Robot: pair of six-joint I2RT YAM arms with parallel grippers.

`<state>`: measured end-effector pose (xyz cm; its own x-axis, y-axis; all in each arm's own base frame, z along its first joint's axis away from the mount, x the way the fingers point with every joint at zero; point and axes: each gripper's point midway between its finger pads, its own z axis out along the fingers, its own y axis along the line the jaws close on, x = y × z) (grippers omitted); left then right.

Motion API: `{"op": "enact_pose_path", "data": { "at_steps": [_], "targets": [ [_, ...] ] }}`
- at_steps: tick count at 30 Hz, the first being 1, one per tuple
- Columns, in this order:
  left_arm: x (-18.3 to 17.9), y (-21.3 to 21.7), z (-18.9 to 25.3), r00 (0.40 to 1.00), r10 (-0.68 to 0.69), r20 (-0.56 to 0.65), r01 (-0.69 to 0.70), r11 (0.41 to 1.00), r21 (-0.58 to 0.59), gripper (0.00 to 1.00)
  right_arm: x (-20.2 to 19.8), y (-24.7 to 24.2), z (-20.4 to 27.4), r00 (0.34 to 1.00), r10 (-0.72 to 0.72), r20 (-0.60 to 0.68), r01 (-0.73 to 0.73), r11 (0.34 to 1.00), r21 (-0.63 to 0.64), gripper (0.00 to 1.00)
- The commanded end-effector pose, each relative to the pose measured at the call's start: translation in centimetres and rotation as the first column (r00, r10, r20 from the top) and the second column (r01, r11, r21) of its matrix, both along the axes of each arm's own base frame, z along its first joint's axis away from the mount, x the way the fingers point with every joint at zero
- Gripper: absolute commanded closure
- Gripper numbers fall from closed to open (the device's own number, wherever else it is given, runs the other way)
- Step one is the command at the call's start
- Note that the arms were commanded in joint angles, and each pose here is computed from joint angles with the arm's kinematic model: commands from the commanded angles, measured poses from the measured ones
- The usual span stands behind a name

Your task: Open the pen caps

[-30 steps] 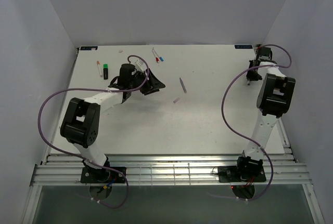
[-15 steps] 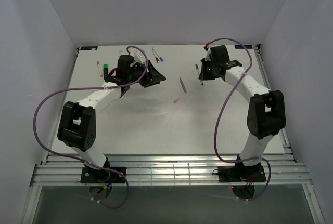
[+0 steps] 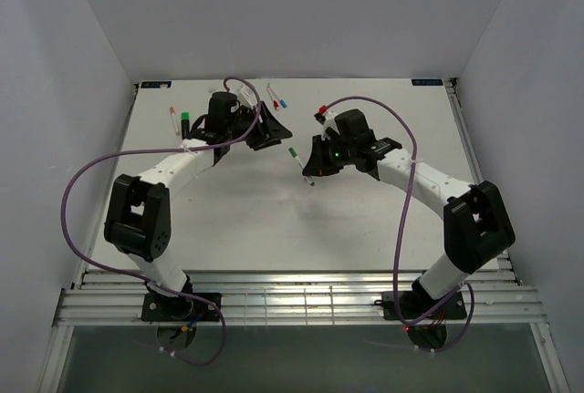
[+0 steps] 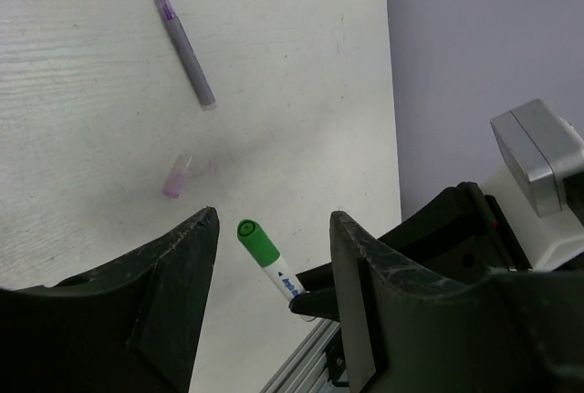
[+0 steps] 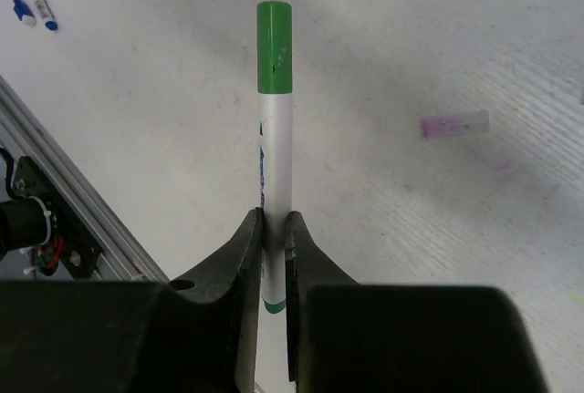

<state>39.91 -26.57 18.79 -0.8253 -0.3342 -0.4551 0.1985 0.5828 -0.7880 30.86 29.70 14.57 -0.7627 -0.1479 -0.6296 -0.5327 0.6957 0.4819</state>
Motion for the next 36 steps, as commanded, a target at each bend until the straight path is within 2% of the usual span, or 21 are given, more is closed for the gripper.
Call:
{"op": "enact_pose_path", "data": {
  "at_steps": [1, 6, 14, 17, 22, 28, 30, 33, 34, 36],
  "targets": [
    [-0.4, -1.2, -0.2, 1.000, -0.011, -0.006, 0.011, 1.000, -0.002, 0.37, 1.3, 2.1, 3.4, 0.997, 0.023, 0.069, -0.029, 0.995, 0.091, 0.92],
    [-0.6, -1.4, -1.3, 0.999, 0.008, -0.034, -0.007, 1.000, 0.015, 0.33, 1.6, 2.7, 4.1, 0.996, 0.031, 0.083, -0.041, 0.992, 0.117, 0.92],
    [-0.9, -2.3, -1.4, 0.999, 0.000, -0.046, 0.001, 1.000, 0.011, 0.36, 2.1, 3.4, 4.3, 0.996, 0.037, 0.086, -0.048, 0.991, 0.128, 0.92],
    [-0.9, -2.4, -1.6, 0.999, 0.000, -0.053, 0.000, 1.000, 0.011, 0.43, 2.1, 3.5, 4.3, 0.995, 0.035, 0.089, -0.046, 0.991, 0.129, 0.92],
    [-1.2, -2.5, -1.6, 0.998, -0.010, -0.062, 0.010, 1.000, 0.003, 0.71, 2.1, 3.7, 4.4, 0.994, 0.038, 0.100, -0.051, 0.990, 0.135, 0.92],
    [-1.2, -2.3, -1.7, 0.998, -0.026, -0.057, 0.028, 0.999, 0.033, 0.87, 2.3, 4.1, 4.8, 0.992, 0.048, 0.120, -0.065, 0.987, 0.146, 0.92],
    [-1.4, -2.4, -1.5, 0.998, -0.032, -0.057, 0.034, 0.999, 0.027, 0.98, 2.5, 4.1, 4.8, 0.990, 0.056, 0.129, -0.074, 0.987, 0.140, 0.92],
    [-1.7, -2.3, -1.3, 0.998, -0.032, -0.060, 0.033, 0.999, 0.017, 1.00, 2.7, 4.2, 4.9, 0.989, 0.056, 0.140, -0.074, 0.988, 0.133, 0.79],
    [-1.8, -2.3, -1.3, 0.997, -0.031, -0.065, 0.032, 0.999, 0.013, 1.00, 2.9, 4.2, 4.9, 0.988, 0.054, 0.144, -0.073, 0.988, 0.135, 0.69],
    [-2.0, -2.3, -1.2, 0.998, -0.029, -0.064, 0.029, 1.000, 0.006, 1.00, 3.0, 4.6, 4.6, 0.989, 0.064, 0.136, -0.083, 0.987, 0.137, 0.63]
  ]
}}
